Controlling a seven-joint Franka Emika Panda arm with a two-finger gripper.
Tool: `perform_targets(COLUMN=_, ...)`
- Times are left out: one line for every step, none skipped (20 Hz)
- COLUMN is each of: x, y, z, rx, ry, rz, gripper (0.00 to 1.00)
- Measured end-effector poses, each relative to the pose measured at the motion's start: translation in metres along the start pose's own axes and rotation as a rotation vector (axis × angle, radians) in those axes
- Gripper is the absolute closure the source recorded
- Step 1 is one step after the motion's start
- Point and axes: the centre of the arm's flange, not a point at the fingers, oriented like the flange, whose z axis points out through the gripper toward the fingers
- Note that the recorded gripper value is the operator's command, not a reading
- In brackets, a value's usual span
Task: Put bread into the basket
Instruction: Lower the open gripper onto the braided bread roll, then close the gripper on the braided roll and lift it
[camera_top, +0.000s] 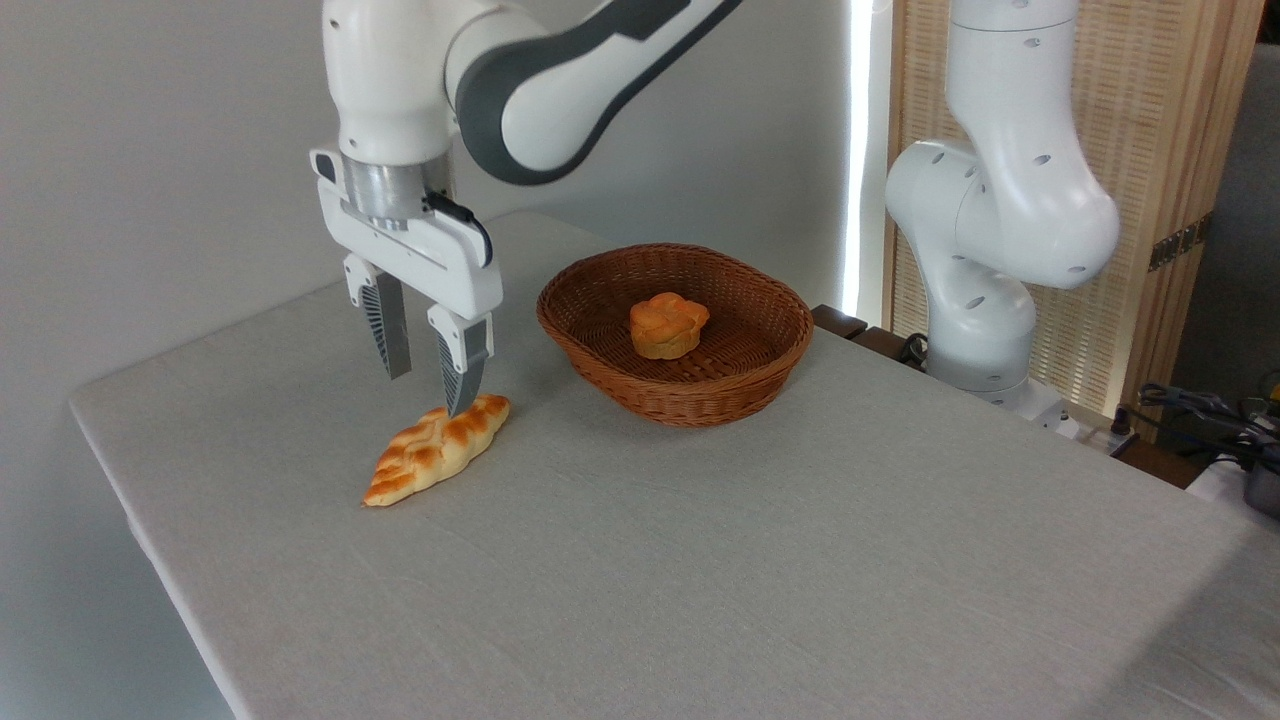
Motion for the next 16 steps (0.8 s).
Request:
perform_targets(x=-0.002, y=0.004, z=0.009, rx=0.000, ry=0.001, rz=-0.003, gripper=0.00)
perform_targets(x=-0.005, y=0.005, z=0.015, rx=0.000, ry=-0.001, rz=-0.004, gripper=0.00)
perform_targets(x=-0.008, y=0.005, z=0.020, rx=0.003, ry=-0.008, rz=-0.003, gripper=0.00)
perform_targets(x=-0.010, y=0.004, z=0.023, rx=0.008, ry=-0.014, rz=-0.001, gripper=0.00)
perform_targets(x=-0.012, y=0.003, z=0.026, rx=0.014, ry=-0.021, rz=0.003, gripper=0.00)
perform_targets(x=-0.013, y=0.003, z=0.029, rx=0.018, ry=-0.020, rz=0.005, gripper=0.00)
perform_targets(x=-0.014, y=0.002, z=0.032, rx=0.022, ry=-0.013, rz=0.005, gripper=0.00)
perform_targets(x=-0.016, y=0.002, z=0.036, rx=0.026, ry=-0.002, rz=0.005, gripper=0.00)
perform_targets(x=-0.017, y=0.003, z=0.040, rx=0.029, ry=0.008, rz=0.006, gripper=0.00)
perform_targets(x=-0.018, y=0.005, z=0.045, rx=0.031, ry=0.016, rz=0.010, gripper=0.00)
perform_targets(x=-0.018, y=0.008, z=0.048, rx=0.031, ry=0.023, rz=0.015, gripper=0.00)
perform_targets(x=-0.017, y=0.010, z=0.051, rx=0.031, ry=0.028, rz=0.019, gripper=0.02)
perform_targets(x=-0.017, y=0.011, z=0.053, rx=0.030, ry=0.028, rz=0.021, gripper=0.15)
perform_targets(x=-0.017, y=0.011, z=0.055, rx=0.029, ry=0.027, rz=0.022, gripper=0.30)
perform_targets(x=-0.017, y=0.011, z=0.055, rx=0.029, ry=0.026, rz=0.021, gripper=0.46)
perform_targets(x=-0.017, y=0.011, z=0.056, rx=0.028, ry=0.025, rz=0.021, gripper=0.55)
